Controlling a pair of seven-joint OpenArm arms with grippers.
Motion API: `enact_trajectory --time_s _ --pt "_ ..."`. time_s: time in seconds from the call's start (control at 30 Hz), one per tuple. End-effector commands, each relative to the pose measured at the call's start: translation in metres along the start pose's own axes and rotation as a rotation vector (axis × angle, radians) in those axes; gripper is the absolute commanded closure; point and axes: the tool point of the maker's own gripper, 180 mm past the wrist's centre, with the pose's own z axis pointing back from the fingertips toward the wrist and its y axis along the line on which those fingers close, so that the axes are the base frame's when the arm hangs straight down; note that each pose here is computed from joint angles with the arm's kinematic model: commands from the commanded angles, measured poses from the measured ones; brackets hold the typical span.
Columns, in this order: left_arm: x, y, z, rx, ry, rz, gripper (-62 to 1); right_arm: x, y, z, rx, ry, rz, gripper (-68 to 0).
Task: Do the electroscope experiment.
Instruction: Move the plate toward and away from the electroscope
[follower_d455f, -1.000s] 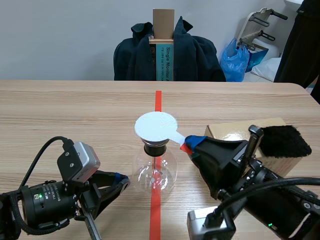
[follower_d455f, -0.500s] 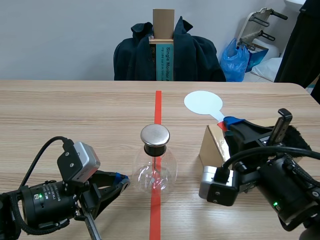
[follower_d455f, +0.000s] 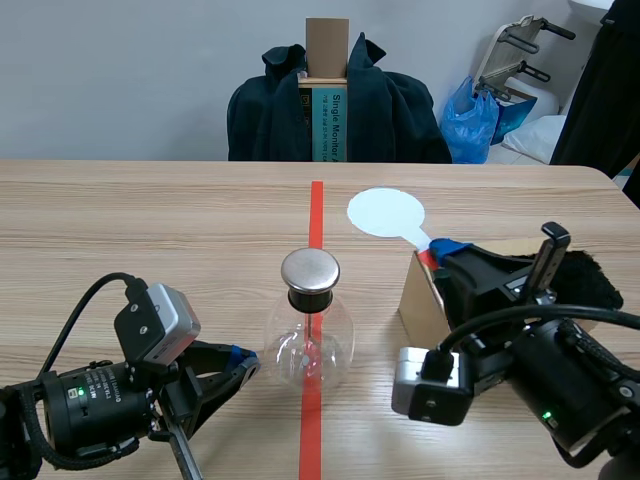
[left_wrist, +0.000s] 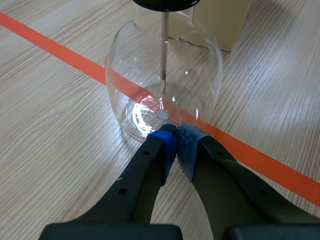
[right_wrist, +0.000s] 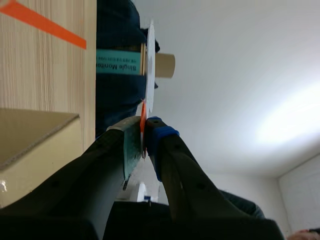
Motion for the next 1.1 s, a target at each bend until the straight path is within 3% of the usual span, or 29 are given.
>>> enact_trajectory --time_s 0.0,0.27,0.43,0.57,1.07 --pt "0.009 0.001 -0.001 0.003 -0.036 0.007 -2.7 0.006 -0.009 -0.002 -0.032 -0.035 0.007 -0.7" --pt "0.009 0.001 -0.001 0.003 -0.037 0.007 -2.7 0.041 -0.008 0.003 -0.031 -0.235 0.010 -0.6" --pt "0.009 0.001 -0.001 0.003 -0.037 0.007 -2.7 0.054 -0.008 0.006 -0.031 -0.307 0.011 -0.6" --pt "0.009 0.001 -0.001 0.003 -0.037 0.007 -2.7 0.058 -0.008 0.008 -0.031 -0.331 0.012 -0.6" --pt "0.009 0.001 -0.001 0.003 -0.036 0.007 -2.7 0.058 -0.008 0.008 -0.031 -0.330 0.012 -0.6"
